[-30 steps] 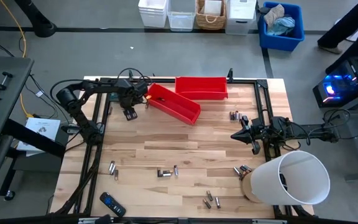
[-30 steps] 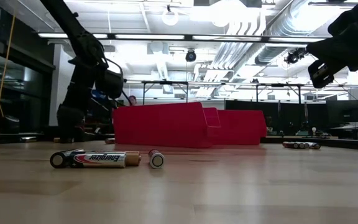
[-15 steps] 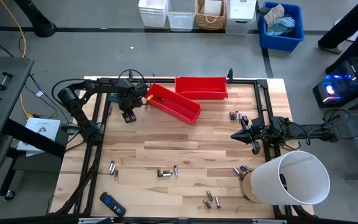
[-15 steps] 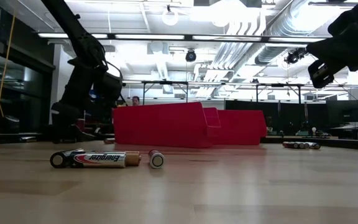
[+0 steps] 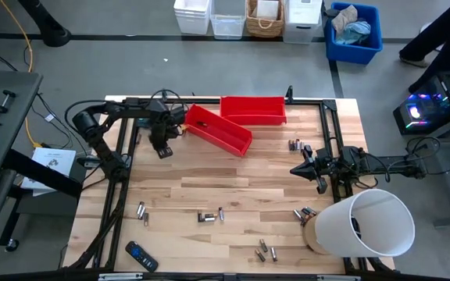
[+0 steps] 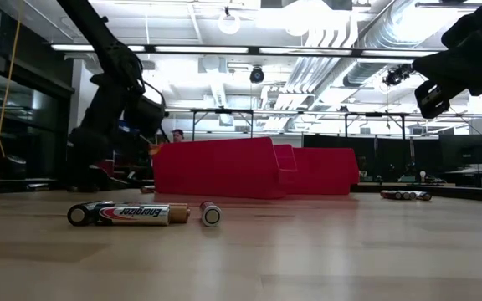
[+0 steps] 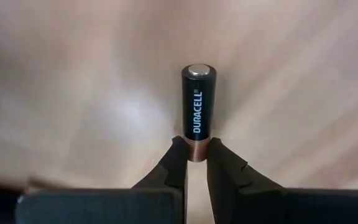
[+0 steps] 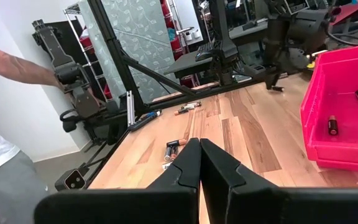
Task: Sort batteries
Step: Put the black battery into the bottom red bin
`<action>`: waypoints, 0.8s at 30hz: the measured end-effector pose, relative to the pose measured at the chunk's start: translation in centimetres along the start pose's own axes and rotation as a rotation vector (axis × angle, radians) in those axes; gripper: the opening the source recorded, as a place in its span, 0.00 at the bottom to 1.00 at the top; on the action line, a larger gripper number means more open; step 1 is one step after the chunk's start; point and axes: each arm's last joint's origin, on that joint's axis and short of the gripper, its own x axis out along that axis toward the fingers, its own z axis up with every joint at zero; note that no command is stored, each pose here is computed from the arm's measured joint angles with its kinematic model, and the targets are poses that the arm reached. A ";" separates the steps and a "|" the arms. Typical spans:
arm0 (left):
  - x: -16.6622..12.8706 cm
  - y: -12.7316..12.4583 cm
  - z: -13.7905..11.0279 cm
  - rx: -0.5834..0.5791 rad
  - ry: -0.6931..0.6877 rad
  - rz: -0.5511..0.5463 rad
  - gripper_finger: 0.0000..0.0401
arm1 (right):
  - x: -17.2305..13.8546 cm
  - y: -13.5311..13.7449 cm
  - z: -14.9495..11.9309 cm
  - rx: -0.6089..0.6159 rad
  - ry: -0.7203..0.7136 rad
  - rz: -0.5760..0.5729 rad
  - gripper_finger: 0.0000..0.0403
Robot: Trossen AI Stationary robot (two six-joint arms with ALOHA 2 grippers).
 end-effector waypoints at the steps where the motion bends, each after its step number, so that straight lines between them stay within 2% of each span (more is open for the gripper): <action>1: -0.3 -0.1 -0.3 0.001 0.005 -0.002 0.05 | 0.0 0.0 0.0 0.000 0.000 0.000 0.00; 4: -1.5 -0.3 -1.5 -0.005 -0.021 -0.005 0.05 | 0.0 0.0 0.0 0.000 -0.001 0.000 0.00; 6: -2.6 -0.6 -2.4 -0.013 -0.080 -0.054 0.05 | 0.0 0.0 0.0 0.000 0.000 0.000 0.00; 9: -4.9 -1.3 -3.7 -0.013 -0.252 -0.178 0.05 | 0.0 0.0 0.0 0.000 0.000 0.000 0.00; 13: -8.5 -1.9 -4.1 -0.063 -0.566 -0.170 0.05 | 0.0 0.0 0.0 0.000 0.000 0.000 0.00; 18: -12.7 -3.2 -1.7 -0.069 -0.917 -0.152 0.05 | 0.0 0.0 0.0 0.000 0.000 0.000 0.00; 20: -13.6 -3.7 -0.1 -0.064 -0.973 -0.103 0.05 | 0.0 0.0 0.0 0.000 0.000 0.000 0.00; 24: -14.0 -4.1 3.3 -0.105 -0.972 0.020 0.04 | 0.0 0.0 0.0 0.000 0.000 0.000 0.00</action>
